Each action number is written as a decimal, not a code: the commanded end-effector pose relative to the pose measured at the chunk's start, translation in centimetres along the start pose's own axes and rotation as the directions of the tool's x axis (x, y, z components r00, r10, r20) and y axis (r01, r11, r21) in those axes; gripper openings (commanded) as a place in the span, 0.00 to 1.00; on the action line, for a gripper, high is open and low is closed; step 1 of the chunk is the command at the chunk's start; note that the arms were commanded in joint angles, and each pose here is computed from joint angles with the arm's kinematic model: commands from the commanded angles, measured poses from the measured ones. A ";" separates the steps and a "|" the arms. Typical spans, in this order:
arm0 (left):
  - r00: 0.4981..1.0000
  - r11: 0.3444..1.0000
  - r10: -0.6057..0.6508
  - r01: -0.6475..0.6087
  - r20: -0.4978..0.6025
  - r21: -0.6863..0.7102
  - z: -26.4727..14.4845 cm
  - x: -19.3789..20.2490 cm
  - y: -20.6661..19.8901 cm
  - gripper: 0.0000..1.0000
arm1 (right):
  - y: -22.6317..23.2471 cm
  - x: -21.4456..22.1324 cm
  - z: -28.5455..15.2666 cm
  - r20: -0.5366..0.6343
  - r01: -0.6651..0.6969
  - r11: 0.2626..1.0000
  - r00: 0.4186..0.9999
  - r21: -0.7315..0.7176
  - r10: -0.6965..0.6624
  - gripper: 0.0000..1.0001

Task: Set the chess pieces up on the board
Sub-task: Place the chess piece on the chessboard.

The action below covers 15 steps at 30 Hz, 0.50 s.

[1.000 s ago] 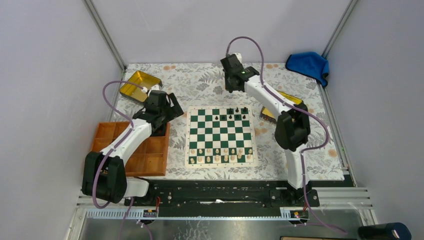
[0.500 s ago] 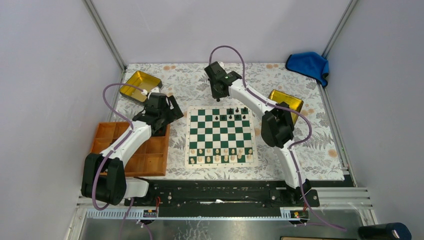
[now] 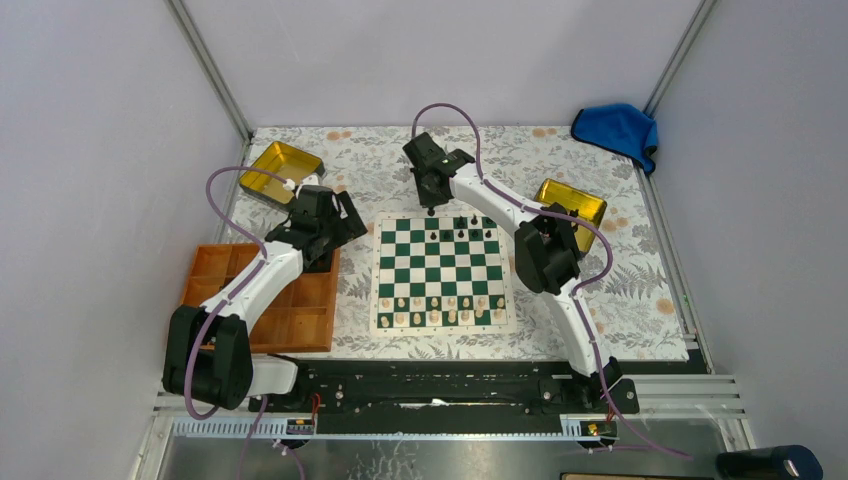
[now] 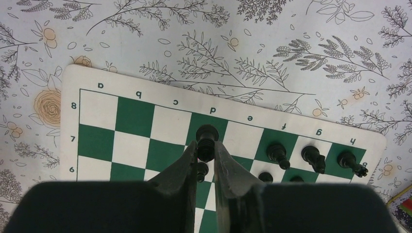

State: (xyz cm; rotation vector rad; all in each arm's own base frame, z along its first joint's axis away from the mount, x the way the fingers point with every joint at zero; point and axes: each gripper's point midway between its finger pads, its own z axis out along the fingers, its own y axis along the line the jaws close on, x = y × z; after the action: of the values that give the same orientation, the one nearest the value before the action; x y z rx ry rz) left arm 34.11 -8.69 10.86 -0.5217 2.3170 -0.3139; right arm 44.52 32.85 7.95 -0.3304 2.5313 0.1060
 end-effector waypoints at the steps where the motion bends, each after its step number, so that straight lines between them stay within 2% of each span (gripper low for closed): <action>1: 1.000 1.000 0.003 -0.003 0.008 0.020 0.3 -0.2 -0.5 0.99 | 1.1 0.3 -0.3 -0.008 0.005 0.999 1.000 -0.032 -0.005 0.00; 15: 1.000 1.000 0.006 -0.006 0.001 0.016 0.5 0.1 -0.4 0.99 | 1.1 2.0 1.0 -0.045 0.000 0.999 0.999 -0.039 -0.002 0.00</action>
State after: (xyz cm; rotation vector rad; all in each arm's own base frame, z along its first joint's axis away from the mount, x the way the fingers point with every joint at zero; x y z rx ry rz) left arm 34.10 -8.69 10.51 -0.5235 2.3269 -0.3099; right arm 43.43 32.55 6.07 -0.3449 2.5802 0.1021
